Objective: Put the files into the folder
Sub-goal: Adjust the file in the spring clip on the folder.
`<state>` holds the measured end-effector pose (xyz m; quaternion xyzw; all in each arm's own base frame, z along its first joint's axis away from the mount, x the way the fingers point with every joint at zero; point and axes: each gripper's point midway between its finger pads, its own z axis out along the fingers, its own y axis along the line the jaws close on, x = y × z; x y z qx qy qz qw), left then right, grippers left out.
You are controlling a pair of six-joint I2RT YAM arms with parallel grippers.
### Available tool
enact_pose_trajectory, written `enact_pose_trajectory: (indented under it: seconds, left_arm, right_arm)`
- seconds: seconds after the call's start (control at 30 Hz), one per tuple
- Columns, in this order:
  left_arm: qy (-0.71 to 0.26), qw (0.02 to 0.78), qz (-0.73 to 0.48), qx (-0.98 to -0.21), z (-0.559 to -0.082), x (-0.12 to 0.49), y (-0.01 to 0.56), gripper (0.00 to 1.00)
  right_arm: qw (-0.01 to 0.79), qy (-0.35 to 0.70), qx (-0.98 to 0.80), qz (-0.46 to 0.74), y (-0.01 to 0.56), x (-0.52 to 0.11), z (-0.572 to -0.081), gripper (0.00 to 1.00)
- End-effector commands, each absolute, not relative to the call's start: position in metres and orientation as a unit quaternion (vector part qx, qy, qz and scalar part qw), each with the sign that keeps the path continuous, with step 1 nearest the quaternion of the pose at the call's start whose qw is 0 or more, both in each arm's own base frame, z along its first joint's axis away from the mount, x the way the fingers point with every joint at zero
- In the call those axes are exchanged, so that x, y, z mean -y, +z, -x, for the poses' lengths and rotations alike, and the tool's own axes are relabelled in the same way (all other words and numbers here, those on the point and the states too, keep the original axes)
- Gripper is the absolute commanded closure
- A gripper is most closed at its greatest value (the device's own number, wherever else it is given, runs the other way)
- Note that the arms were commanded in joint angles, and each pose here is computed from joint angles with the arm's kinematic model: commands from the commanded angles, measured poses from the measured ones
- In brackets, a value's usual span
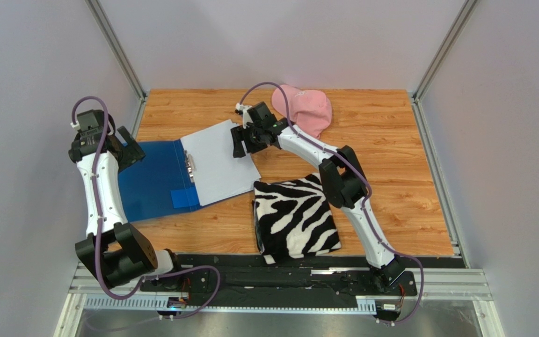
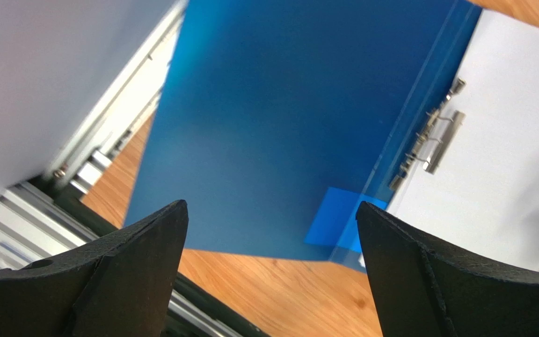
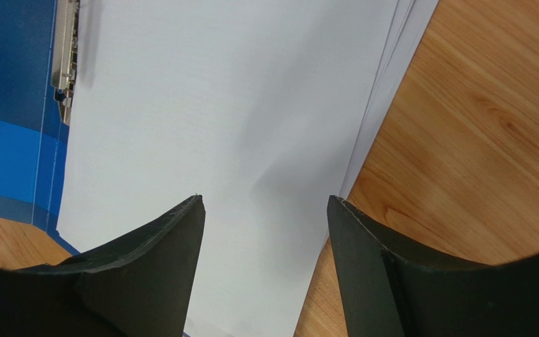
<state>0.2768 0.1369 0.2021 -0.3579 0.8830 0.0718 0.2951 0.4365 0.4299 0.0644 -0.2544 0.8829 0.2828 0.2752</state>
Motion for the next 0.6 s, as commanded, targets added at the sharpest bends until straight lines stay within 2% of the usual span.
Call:
enact_pose_trajectory:
  seconds: [0.0,0.1,0.17,0.27,0.43,0.57]
  left_arm:
    - [0.133,0.311,0.361,-0.869,-0.254,-0.173,0.213,0.01]
    - [0.074,0.297,0.36,-0.881,-0.258,-0.176,0.212,0.01]
    - [0.071,0.27,0.363,-0.889,-0.26,-0.183,0.207,0.01]
    - [0.017,0.229,0.365,-0.902,-0.264,-0.177,0.183,0.01]
    - [0.026,0.193,0.384,-0.902,-0.248,-0.187,0.149,0.01]
    - [0.059,0.197,0.385,-0.9,-0.242,-0.198,0.136,0.02]
  right_arm:
    - [0.299,0.328,-0.859,0.254,0.093,-0.44,-0.434,0.32]
    - [0.287,0.336,-0.861,0.251,0.086,-0.436,-0.435,0.32]
    - [0.28,0.344,-0.862,0.246,0.085,-0.435,-0.436,0.32]
    - [0.275,0.366,-0.857,0.237,0.091,-0.435,-0.439,0.32]
    - [0.281,0.378,-0.849,0.239,0.106,-0.429,-0.434,0.33]
    - [0.285,0.385,-0.844,0.241,0.111,-0.431,-0.433,0.33]
